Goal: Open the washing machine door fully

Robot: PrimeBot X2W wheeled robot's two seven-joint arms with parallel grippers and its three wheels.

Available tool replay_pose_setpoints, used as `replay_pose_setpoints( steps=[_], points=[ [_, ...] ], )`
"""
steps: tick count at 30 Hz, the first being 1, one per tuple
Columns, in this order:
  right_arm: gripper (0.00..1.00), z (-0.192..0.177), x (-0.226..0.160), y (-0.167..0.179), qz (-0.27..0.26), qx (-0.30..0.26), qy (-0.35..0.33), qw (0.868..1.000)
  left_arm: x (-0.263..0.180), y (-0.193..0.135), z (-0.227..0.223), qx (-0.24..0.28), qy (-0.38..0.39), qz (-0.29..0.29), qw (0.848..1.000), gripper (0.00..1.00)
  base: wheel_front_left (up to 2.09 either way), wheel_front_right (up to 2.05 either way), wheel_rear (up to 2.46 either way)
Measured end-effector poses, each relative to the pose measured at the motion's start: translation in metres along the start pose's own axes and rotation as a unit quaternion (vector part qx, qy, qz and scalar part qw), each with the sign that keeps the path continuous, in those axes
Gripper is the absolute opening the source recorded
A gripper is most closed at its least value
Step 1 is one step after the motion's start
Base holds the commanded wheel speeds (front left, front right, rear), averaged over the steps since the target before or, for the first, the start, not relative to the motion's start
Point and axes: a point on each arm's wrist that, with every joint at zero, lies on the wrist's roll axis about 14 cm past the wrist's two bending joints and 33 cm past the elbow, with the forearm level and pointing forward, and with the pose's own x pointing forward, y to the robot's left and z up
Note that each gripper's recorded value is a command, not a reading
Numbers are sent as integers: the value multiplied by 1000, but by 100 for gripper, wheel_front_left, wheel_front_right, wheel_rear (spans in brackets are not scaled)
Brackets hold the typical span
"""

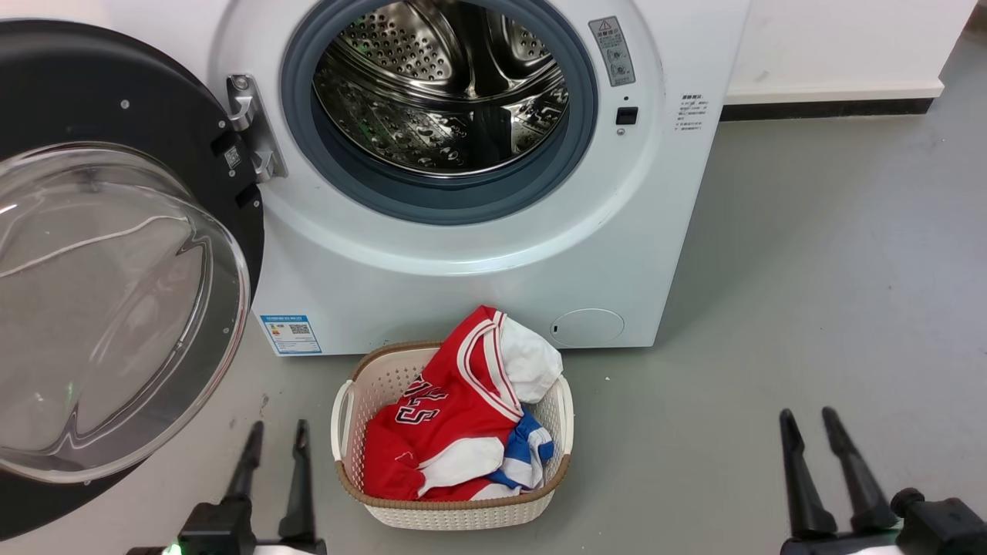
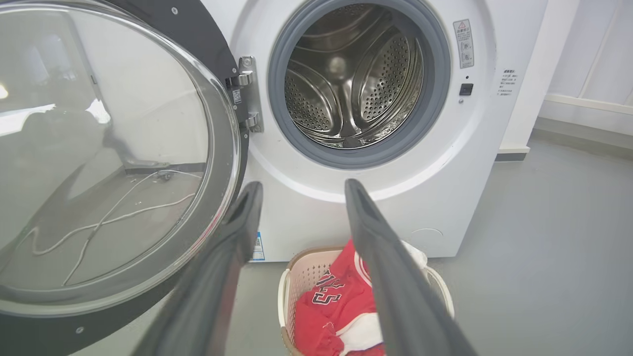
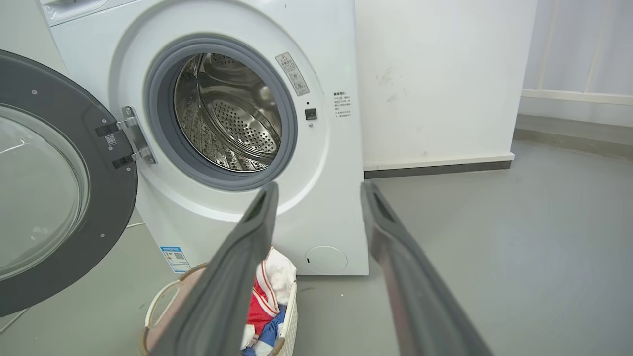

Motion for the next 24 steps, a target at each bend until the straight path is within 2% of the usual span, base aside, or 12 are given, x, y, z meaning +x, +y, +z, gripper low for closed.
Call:
replay_pose_setpoints(
  steps=[4, 13, 24],
  points=[
    [0, -12, -3, -1, -3, 4, 21, 1000, -5, 1, -15, -3, 26, 2, 1000, 0, 0, 0, 0],
    [0, -20, -4, -8, -25, 82, 33, 996, -5, 8, -26, -83, 53, 25, 995, 0, 0, 0, 0],
    [0, -22, 6, -15, -46, 182, 37, 981, -1, 16, -31, -193, 68, 50, 978, 0, 0, 0, 0]
  ],
)
